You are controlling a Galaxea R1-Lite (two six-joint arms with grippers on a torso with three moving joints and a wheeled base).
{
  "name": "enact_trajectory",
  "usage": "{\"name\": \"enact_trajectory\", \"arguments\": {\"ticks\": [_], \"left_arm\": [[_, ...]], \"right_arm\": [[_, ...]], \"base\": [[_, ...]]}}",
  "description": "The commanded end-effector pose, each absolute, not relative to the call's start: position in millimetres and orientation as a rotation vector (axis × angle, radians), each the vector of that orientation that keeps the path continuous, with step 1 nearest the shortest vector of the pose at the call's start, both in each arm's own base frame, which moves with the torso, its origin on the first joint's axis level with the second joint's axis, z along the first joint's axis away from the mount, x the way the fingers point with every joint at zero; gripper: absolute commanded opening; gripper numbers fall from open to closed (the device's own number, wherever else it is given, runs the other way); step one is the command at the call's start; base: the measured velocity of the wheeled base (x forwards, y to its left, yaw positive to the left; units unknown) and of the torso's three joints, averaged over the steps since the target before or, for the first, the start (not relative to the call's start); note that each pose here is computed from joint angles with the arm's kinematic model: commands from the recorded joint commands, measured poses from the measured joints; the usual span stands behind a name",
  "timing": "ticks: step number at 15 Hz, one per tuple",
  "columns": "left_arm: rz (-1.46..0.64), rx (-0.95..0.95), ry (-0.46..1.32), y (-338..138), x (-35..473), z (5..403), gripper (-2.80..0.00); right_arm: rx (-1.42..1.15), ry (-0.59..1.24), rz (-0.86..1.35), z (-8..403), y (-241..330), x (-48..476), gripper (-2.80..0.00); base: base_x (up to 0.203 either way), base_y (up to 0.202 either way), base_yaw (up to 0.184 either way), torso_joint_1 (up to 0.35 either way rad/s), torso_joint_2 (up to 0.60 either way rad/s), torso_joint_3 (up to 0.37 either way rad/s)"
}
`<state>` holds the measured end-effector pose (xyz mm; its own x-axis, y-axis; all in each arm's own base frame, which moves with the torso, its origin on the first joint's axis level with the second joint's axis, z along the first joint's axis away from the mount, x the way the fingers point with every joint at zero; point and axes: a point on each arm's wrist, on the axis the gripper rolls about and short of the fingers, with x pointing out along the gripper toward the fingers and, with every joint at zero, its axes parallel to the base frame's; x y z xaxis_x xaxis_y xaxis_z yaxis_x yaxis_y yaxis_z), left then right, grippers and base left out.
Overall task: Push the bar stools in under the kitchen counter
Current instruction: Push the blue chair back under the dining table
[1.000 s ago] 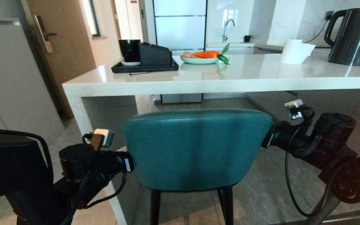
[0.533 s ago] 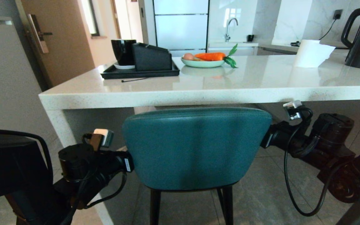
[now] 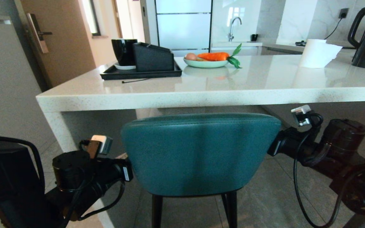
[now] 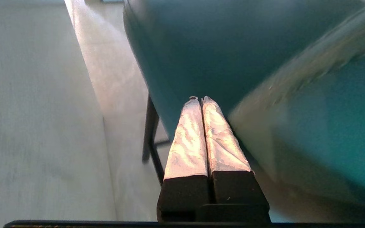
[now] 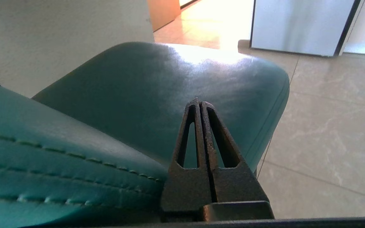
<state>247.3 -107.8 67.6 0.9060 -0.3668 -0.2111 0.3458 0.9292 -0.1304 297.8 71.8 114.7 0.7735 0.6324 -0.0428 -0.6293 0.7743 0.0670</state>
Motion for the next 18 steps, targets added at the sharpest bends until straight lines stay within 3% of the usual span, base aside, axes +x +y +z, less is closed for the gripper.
{"name": "enact_trajectory", "arguments": {"ticks": [1,7,13,18], "left_arm": [[-0.355,-0.095,0.227,-100.6,231.3,75.1,-2.80],[-0.327,-0.096,0.218,-87.4,206.6,85.5,-2.80],[-0.320,-0.103,0.187,-77.0,183.1,96.7,-2.80],[-0.323,-0.164,0.020,-66.0,156.7,130.1,-2.80]], "right_arm": [[0.051,0.052,0.690,123.3,67.8,277.5,-2.80],[0.052,-0.025,0.626,132.7,53.8,255.6,-2.80],[0.054,-0.024,0.611,130.4,51.4,267.0,-2.80],[0.077,0.005,0.651,125.2,73.1,261.9,-2.80]], "base": [[0.000,0.000,0.000,0.000,0.00,0.000],[0.000,0.000,0.000,0.000,0.00,0.000],[0.000,0.000,0.000,0.000,0.00,0.000],[0.000,0.000,0.000,0.000,0.00,0.000]]}}
